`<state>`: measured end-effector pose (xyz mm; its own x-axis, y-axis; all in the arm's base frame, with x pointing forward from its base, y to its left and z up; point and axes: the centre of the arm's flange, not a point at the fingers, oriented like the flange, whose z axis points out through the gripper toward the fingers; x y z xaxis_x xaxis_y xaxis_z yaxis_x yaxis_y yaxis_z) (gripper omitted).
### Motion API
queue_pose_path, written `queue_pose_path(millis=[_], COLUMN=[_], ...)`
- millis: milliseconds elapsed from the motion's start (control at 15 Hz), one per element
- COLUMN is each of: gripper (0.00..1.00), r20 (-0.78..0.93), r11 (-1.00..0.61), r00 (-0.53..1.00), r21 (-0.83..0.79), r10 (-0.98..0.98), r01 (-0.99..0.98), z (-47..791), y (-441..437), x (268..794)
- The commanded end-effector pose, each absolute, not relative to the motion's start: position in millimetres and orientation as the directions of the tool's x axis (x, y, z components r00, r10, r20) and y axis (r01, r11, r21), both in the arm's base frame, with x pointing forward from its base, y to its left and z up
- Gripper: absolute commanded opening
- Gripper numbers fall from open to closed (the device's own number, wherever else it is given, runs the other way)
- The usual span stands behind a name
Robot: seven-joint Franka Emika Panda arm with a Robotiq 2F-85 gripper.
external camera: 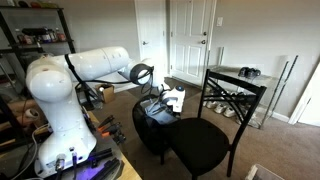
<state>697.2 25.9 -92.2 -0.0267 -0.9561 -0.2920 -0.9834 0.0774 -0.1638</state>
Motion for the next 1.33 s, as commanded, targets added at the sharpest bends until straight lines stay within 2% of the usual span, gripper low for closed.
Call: queue_pose_path(millis=[0,267,533,867,1267], gripper=[0.00,0.00,0.00,0.00,0.00], r20=[-0.338,-0.341,-0.252,-0.144,-0.089], r11=[0.116,0.122,0.080,-0.100,-0.332], r00=[-0.035,0.007,0.063,0.272,0.533], r21=[-0.221,-0.356,-0.518,-0.691,-0.693], r10=[-0.940,-0.940,-0.966,-0.952,-0.841], r01=[-0.968,-0.926,-0.852,-0.716,-0.640], z=[-72.8,-34.8,0.7,35.2,53.7], y=[17.3,20.3,40.6,99.3,151.7], x=[687.9,667.4,636.1,597.9,577.4])
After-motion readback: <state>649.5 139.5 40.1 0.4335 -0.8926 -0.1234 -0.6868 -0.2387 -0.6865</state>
